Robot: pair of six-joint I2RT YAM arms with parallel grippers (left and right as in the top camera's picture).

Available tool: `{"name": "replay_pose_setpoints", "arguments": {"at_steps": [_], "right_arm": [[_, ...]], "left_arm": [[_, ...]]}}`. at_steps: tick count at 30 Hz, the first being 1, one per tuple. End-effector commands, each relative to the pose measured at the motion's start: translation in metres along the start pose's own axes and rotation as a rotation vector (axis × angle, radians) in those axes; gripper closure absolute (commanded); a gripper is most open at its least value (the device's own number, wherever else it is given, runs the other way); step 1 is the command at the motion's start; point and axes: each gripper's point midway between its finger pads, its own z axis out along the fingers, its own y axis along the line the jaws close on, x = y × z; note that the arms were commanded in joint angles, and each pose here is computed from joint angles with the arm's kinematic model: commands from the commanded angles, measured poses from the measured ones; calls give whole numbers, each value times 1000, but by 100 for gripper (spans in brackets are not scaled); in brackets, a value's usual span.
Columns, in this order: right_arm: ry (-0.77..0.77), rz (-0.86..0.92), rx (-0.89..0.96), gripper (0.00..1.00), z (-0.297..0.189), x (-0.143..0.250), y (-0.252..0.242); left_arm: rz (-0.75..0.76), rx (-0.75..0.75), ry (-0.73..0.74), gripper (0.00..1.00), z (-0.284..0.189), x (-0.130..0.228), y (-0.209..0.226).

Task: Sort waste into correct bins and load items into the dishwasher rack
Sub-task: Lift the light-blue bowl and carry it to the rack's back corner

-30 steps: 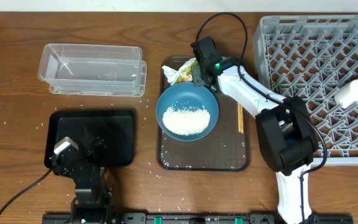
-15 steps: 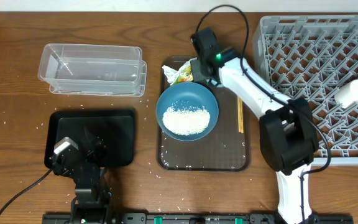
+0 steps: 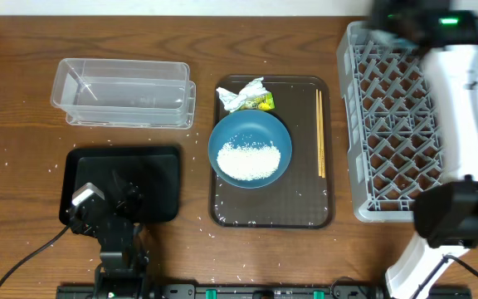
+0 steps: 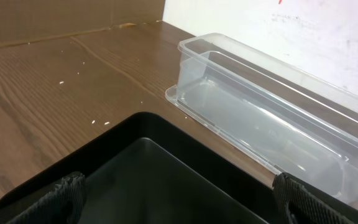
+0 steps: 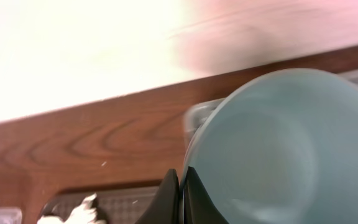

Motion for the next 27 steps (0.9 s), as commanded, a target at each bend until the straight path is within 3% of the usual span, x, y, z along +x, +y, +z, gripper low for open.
{"name": "replay_pose_setpoints", "arguments": {"at_steps": [1, 5, 11, 18, 27], "right_arm": [[57, 67, -204, 99, 6, 0, -21], [38, 129, -430, 99, 8, -14, -50], [29, 295, -513, 99, 30, -18, -106], [-11, 298, -744, 99, 35, -22, -132], [63, 493, -733, 99, 70, 4, -172]], "left_arm": [[27, -33, 31, 2, 1, 13, 8], [27, -33, 32, 2, 1, 13, 8], [27, -33, 32, 2, 1, 13, 8], [27, -33, 32, 2, 1, 13, 8], [27, -33, 32, 2, 1, 13, 8]]}}
